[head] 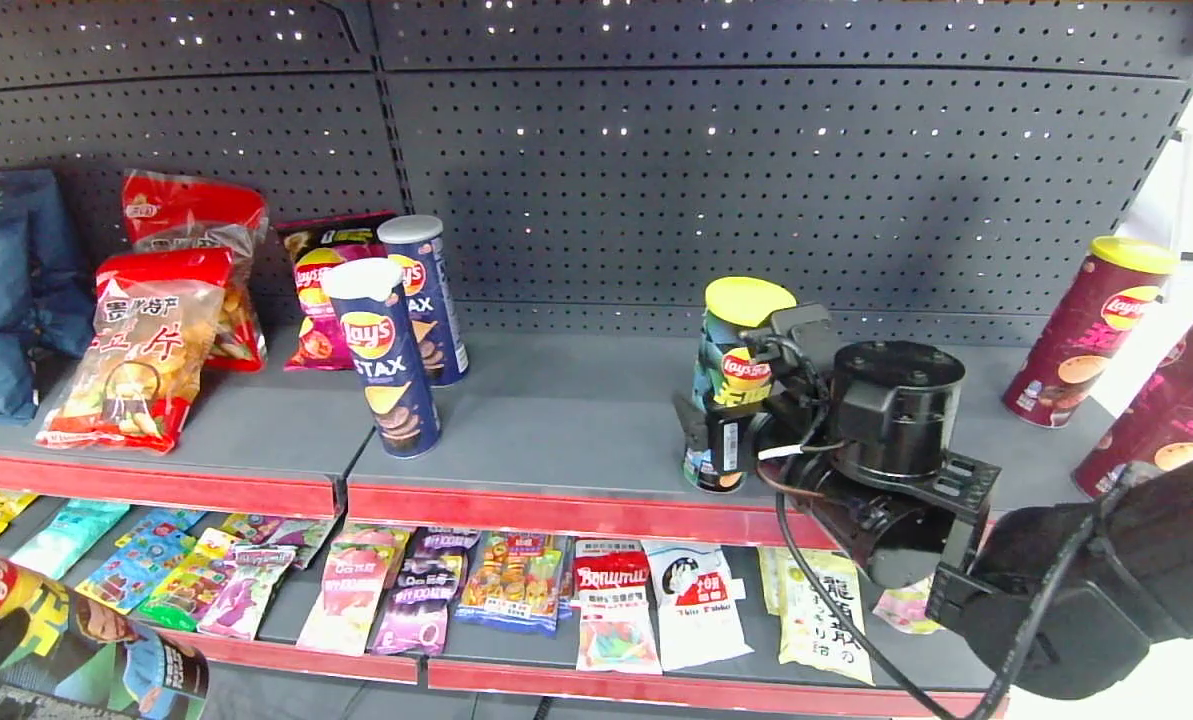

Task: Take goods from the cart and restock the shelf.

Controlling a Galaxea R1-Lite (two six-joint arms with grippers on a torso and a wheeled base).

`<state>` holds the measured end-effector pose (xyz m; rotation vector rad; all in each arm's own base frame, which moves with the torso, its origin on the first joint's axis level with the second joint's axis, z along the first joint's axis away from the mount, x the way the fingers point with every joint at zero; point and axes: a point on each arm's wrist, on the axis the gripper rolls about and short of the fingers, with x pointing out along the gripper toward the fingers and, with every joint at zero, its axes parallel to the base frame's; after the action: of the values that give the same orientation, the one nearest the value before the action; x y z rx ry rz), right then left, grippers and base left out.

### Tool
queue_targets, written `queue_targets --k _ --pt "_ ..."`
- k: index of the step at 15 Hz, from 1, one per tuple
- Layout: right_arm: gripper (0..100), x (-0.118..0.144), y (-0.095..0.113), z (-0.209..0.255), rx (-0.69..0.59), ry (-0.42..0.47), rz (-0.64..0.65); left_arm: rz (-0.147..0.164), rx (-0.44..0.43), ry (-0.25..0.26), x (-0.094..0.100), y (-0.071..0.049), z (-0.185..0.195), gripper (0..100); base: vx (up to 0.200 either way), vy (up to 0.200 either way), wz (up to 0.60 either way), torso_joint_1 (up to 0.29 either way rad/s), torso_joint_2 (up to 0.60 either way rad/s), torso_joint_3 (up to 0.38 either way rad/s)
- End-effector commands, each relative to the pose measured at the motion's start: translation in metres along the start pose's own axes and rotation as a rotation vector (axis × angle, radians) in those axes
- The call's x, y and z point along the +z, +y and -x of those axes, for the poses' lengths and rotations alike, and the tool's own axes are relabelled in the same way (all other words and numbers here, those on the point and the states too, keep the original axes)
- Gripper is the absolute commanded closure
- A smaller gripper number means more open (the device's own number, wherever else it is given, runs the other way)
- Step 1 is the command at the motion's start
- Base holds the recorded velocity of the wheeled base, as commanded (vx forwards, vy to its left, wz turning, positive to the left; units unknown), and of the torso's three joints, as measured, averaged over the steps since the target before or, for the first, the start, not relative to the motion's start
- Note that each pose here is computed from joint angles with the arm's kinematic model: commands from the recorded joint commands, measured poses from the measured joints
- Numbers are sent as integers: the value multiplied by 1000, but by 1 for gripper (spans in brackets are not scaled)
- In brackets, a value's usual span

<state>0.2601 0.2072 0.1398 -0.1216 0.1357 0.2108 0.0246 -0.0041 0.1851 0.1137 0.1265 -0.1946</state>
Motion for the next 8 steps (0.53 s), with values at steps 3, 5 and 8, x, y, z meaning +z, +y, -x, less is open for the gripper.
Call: queue_targets --k 3,5,8 --pt "0 2 -19 56 39 -3 -6 1 -2 6 -1 0 -1 100 0 0 0 0 0 0" --pt "0 3 -23 77 64 -13 -46 1 -3 6 -1 0 -1 100 0 0 0 0 0 0" --pt "0 -19 -46 88 8 59 -17 1 -3 4 0 0 -1 100 0 0 0 0 0 0"
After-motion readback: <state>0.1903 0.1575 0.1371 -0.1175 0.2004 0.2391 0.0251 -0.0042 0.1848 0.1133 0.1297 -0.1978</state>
